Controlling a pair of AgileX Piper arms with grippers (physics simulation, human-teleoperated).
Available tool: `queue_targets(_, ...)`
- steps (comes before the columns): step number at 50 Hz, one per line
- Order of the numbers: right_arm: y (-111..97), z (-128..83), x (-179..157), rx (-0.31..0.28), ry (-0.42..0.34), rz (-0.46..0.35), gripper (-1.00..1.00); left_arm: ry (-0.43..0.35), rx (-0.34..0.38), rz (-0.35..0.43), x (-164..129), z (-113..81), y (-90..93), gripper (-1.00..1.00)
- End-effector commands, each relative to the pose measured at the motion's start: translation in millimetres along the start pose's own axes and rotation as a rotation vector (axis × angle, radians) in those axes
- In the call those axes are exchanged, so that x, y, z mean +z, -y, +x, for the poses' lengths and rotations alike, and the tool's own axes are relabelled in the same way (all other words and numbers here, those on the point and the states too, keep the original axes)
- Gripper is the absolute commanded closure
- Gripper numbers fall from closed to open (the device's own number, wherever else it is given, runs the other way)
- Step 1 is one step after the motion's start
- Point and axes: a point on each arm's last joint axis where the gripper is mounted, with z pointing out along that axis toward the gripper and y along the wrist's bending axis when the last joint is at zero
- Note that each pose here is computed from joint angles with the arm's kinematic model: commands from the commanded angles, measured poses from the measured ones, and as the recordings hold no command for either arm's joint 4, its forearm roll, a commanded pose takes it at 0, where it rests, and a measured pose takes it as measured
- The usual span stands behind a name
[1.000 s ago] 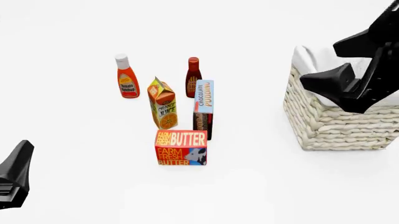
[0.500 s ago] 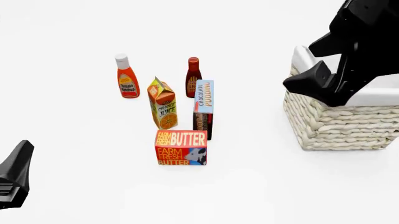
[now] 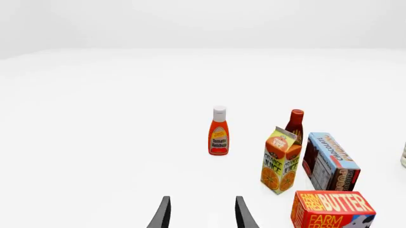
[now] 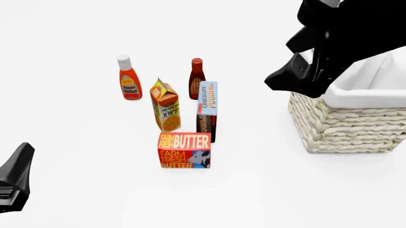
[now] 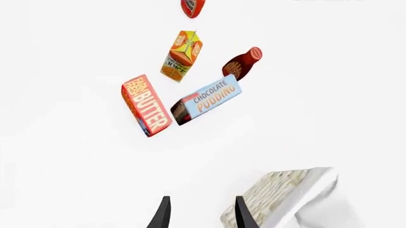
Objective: Pick the butter and place it in the basket.
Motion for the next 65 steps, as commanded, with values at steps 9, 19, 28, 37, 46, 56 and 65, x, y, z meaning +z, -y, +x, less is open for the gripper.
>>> queue_targets(9, -3, -20, 23, -0.047, -0.054, -0.069, -1.00, 0.000, 0.000, 0.000, 0, 0.0, 0.0, -1.00)
queue_targets(19, -6, -33, 36, -0.061, -0.064, -0.098, -1.00, 0.000, 0.000, 0.000, 0, 0.0, 0.0, -1.00)
queue_targets(28, -8, -45, 51, -0.080, -0.078, -0.121, -1.00, 0.000, 0.000, 0.000, 0, 0.0, 0.0, -1.00)
queue_targets(37, -12, -52, 68, -0.101, -0.114, -0.154, -1.00, 0.000, 0.000, 0.000, 0, 0.0, 0.0, -1.00)
queue_targets(46, -13, -59, 87, -0.144, -0.154, -0.185, -1.00, 0.000, 0.000, 0.000, 0, 0.0, 0.0, -1.00)
queue_targets(56, -23, -64, 104, -0.182, -0.191, -0.226, -1.00, 0.000, 0.000, 0.000, 0, 0.0, 0.0, -1.00)
queue_targets(65, -28, -67, 109, -0.196, -0.200, -0.241, -1.00, 0.000, 0.000, 0.000, 0, 0.0, 0.0, -1.00)
